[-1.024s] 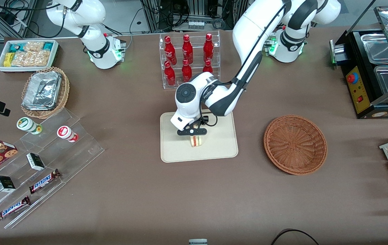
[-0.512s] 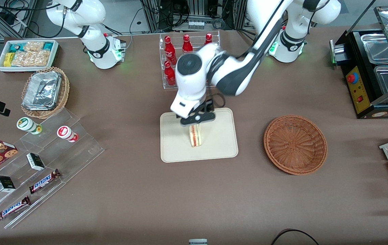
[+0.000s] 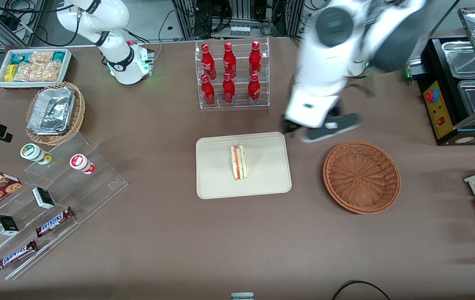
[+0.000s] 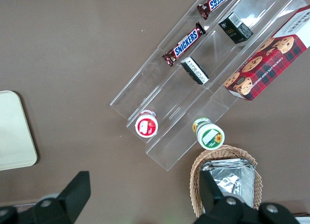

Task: Place sandwich from basket to tray

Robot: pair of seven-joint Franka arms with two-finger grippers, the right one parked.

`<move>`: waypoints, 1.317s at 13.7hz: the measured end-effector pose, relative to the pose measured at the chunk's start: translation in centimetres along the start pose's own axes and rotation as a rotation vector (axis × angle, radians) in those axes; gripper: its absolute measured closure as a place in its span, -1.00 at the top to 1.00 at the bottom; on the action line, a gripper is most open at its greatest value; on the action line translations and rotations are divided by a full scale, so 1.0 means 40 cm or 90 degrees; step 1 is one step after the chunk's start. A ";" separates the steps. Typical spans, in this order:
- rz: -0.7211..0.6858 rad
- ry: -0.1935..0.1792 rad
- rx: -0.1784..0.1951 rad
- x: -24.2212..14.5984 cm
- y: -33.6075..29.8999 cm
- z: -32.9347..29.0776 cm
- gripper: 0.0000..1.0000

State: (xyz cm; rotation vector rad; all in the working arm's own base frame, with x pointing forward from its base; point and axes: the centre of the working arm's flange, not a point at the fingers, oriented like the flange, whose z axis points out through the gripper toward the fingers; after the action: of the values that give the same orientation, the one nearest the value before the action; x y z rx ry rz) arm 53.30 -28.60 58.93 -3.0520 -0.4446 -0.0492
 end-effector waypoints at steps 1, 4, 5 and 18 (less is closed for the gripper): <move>0.016 0.000 -0.003 0.025 -0.081 -0.020 1.00; 0.081 -0.009 -0.004 0.074 -0.304 -0.046 1.00; 0.104 -0.020 -0.001 0.084 -0.366 -0.050 1.00; 0.207 -0.005 -0.035 0.193 -0.657 -0.102 1.00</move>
State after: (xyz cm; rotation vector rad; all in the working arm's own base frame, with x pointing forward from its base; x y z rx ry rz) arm 53.11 -1.51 64.67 -3.1341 0.0584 -0.0360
